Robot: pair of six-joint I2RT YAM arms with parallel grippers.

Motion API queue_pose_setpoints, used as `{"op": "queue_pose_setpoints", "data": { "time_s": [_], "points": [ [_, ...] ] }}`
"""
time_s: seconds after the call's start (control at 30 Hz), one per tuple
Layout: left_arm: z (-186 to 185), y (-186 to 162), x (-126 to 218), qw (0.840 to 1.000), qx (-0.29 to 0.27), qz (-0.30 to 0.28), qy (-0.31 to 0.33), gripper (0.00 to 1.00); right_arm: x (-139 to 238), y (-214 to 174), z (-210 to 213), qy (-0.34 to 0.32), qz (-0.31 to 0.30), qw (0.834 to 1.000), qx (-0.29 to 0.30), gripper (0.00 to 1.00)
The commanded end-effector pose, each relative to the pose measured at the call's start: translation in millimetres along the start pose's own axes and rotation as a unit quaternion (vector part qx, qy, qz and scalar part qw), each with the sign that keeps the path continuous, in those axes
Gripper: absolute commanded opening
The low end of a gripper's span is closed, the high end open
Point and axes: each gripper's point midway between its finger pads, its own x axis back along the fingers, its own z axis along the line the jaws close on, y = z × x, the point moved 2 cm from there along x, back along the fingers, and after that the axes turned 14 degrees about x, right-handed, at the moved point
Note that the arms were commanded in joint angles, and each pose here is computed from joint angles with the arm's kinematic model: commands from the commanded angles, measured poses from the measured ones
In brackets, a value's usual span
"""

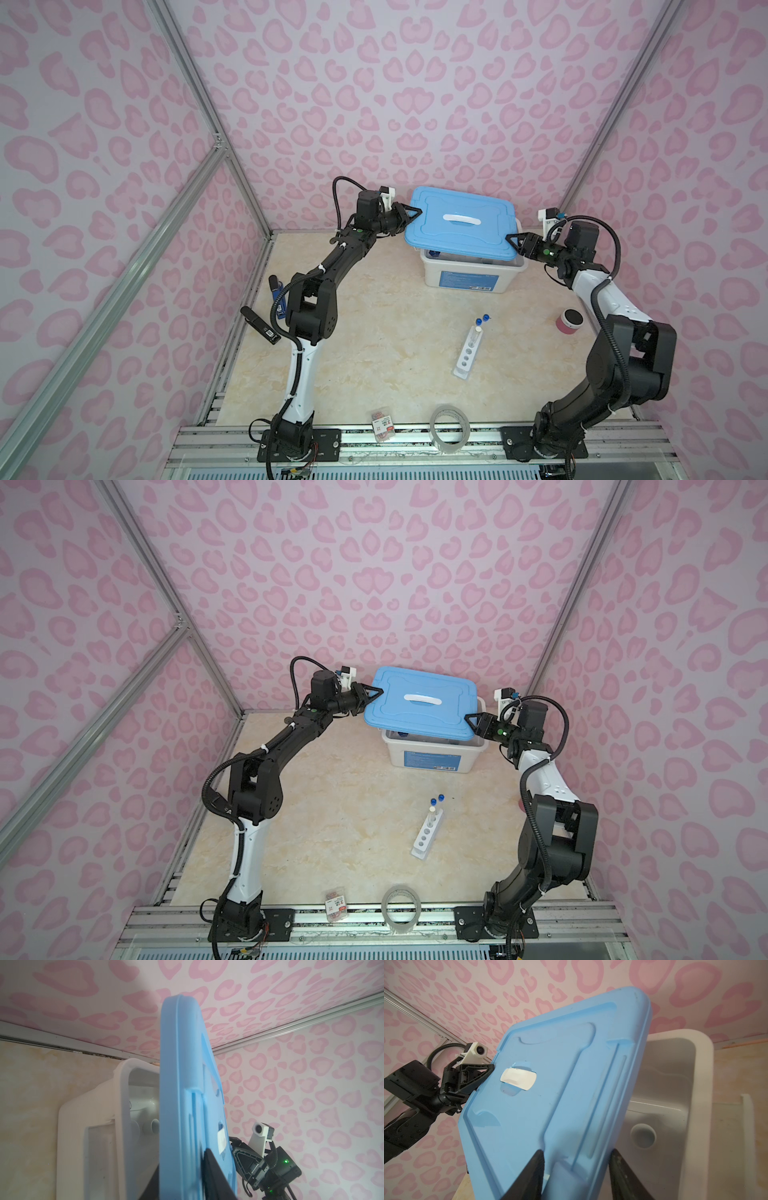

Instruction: Organize the chemistry lab equipment

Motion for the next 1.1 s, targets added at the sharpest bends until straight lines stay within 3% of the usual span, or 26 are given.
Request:
{"op": "queue_pose_setpoints", "data": {
  "time_s": [0.0,0.27,1.07],
  "points": [
    [11,-3,-4,0.999,-0.027,0.002,0.030,0.31,2,10,7,0.016,-0.018,1.000,0.016,0.50],
    [10,-8,-7,0.997,-0.049,0.000,0.062,0.40,6,14,5,0.012,-0.024,1.000,0.016,0.50],
    [25,-16,-27,0.994,-0.065,0.001,0.093,0.42,13,1,-12,-0.032,-0.001,0.999,0.018,0.48]
  ]
}}
